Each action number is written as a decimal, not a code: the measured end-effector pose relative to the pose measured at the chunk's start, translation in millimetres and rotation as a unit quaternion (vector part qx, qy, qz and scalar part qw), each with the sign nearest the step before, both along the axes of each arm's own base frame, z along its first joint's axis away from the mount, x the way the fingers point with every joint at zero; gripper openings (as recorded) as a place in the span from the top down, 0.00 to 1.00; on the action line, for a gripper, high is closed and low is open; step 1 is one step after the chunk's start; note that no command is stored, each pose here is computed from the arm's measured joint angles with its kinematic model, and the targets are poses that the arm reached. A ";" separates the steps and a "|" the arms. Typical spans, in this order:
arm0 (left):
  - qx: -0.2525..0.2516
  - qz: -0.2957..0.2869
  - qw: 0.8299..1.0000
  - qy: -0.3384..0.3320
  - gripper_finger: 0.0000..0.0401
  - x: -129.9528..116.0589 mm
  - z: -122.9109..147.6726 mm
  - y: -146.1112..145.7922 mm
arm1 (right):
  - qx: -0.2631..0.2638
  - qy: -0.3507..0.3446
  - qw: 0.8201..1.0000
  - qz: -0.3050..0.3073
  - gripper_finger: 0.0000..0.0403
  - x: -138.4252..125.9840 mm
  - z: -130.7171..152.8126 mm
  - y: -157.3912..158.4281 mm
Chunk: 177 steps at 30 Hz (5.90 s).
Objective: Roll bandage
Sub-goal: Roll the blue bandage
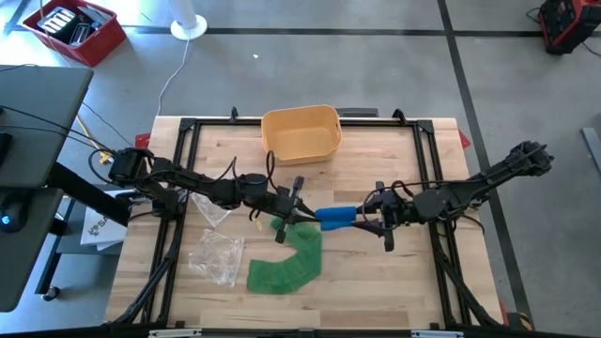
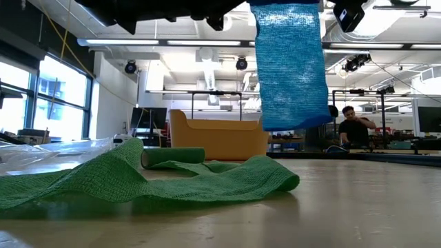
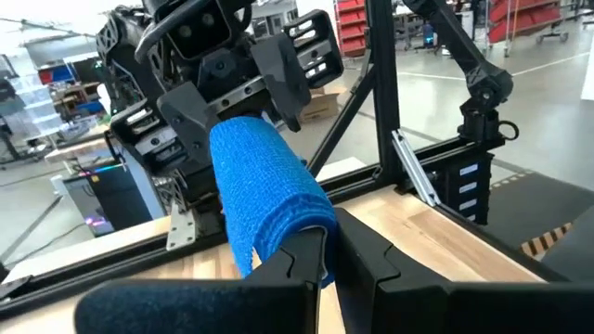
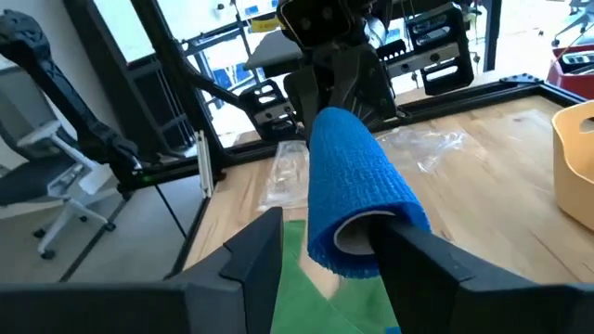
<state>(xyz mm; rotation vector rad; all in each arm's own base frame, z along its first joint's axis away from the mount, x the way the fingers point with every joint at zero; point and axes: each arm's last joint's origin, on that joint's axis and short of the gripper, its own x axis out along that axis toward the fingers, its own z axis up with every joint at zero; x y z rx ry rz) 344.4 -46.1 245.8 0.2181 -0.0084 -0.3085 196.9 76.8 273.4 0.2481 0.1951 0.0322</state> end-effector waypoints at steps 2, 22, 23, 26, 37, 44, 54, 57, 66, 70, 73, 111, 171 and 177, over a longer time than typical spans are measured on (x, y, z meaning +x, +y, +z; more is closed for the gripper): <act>-0.007 0.002 1.000 0.002 0.97 0.0 0.0 0.0 | -0.013 -0.001 1.000 0.001 0.60 0.0 0.0 -0.1; -0.231 0.006 0.972 0.051 0.69 1.2 4.0 11.4 | -0.124 -0.007 0.992 0.009 0.88 1.2 0.0 -3.2; -0.248 0.011 0.967 0.055 0.67 1.4 4.2 13.3 | -0.133 -0.007 0.991 0.012 0.90 1.2 0.0 -3.2; -0.338 0.036 0.938 0.070 0.66 2.3 4.6 21.2 | -0.172 -0.011 0.984 0.036 0.94 1.1 -0.1 -2.3; -0.391 0.026 0.915 0.096 0.95 2.5 3.4 29.4 | -0.335 -0.010 0.938 0.087 0.96 0.4 -3.3 -1.4; -0.370 0.014 0.924 0.094 0.98 2.4 3.6 31.5 | -0.371 0.000 0.925 0.087 0.91 0.0 -5.1 -2.2; -0.257 -0.007 0.964 0.066 0.99 1.9 3.7 30.3 | -0.181 0.015 0.983 0.039 0.64 0.0 -5.2 -2.5; -0.219 -0.013 0.974 0.056 0.99 1.7 3.5 26.2 | -0.119 0.017 0.992 0.025 0.57 0.3 -4.9 -3.0; -0.054 -0.039 0.998 0.005 0.98 -0.1 4.0 3.1 | 0.008 -0.003 1.000 -0.016 0.63 2.0 0.4 -4.8; -0.051 -0.046 0.998 0.007 0.97 0.4 6.2 -3.2 | -0.012 0.002 1.000 -0.013 0.79 4.7 -2.4 -4.0; -0.062 -0.030 0.998 0.010 0.95 0.7 6.6 -3.7 | -0.043 0.005 0.999 -0.006 0.94 6.7 -4.5 -2.9; -0.334 -0.005 0.937 0.104 0.98 4.6 5.2 20.9 | -0.339 -0.011 0.936 0.096 0.94 -0.5 -7.5 15.2; -0.389 0.009 0.918 0.077 0.77 6.1 8.2 14.7 | -0.465 -0.045 0.877 0.111 0.94 3.2 -2.4 10.2; -0.352 0.004 0.934 0.070 0.97 7.4 5.6 14.2 | -0.386 -0.040 0.916 0.104 0.93 2.6 -2.6 11.6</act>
